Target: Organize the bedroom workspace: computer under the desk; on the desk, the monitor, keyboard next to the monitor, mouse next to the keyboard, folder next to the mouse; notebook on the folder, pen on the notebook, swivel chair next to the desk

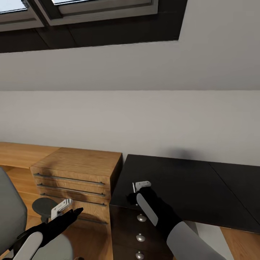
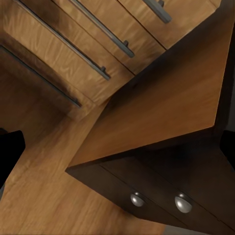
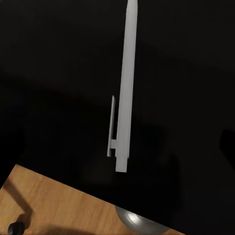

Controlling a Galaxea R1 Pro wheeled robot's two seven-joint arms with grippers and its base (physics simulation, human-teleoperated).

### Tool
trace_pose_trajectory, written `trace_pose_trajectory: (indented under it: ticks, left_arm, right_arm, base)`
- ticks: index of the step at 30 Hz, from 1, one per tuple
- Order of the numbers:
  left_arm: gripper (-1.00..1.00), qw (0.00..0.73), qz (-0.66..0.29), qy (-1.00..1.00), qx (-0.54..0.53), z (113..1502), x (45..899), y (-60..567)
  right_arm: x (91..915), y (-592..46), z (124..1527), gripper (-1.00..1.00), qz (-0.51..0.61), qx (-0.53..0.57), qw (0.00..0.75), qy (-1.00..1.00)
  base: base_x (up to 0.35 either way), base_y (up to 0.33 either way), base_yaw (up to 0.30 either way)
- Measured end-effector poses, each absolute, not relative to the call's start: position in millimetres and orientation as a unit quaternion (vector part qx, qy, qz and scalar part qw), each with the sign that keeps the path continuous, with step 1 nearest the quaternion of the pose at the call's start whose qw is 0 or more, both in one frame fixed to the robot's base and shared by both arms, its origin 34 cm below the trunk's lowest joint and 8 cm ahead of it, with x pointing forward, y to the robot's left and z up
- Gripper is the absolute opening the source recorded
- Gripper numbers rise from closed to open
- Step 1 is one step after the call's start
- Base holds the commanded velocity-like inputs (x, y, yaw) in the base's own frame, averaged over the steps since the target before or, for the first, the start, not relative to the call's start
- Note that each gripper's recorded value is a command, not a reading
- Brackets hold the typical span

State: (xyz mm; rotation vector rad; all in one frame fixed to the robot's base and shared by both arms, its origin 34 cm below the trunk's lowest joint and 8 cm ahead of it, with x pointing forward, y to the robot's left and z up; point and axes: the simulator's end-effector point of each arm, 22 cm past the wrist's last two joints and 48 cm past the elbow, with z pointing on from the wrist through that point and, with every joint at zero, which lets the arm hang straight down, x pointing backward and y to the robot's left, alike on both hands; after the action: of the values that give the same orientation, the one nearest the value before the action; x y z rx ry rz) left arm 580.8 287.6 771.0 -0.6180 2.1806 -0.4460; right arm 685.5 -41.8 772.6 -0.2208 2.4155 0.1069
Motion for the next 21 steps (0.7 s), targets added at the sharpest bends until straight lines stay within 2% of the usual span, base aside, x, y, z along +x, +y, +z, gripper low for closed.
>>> trace_pose_trajectory:
  ticks: [13,21]
  left_arm:
    - [1.00,0.405,-0.180,0.863,-0.242,771.6,581.2,285.6]
    - [1.00,0.404,-0.176,0.865,-0.240,769.7,580.6,285.9]
  right_arm:
    - [685.5,-41.9,772.6,1.00,0.041,-0.085,0.349,0.932]
    - [685.5,-42.0,772.9,1.00,0.041,-0.085,0.349,0.932]
  base:
    - [0.001,0.000,0.000]
    - [0.122,0.000,0.000]
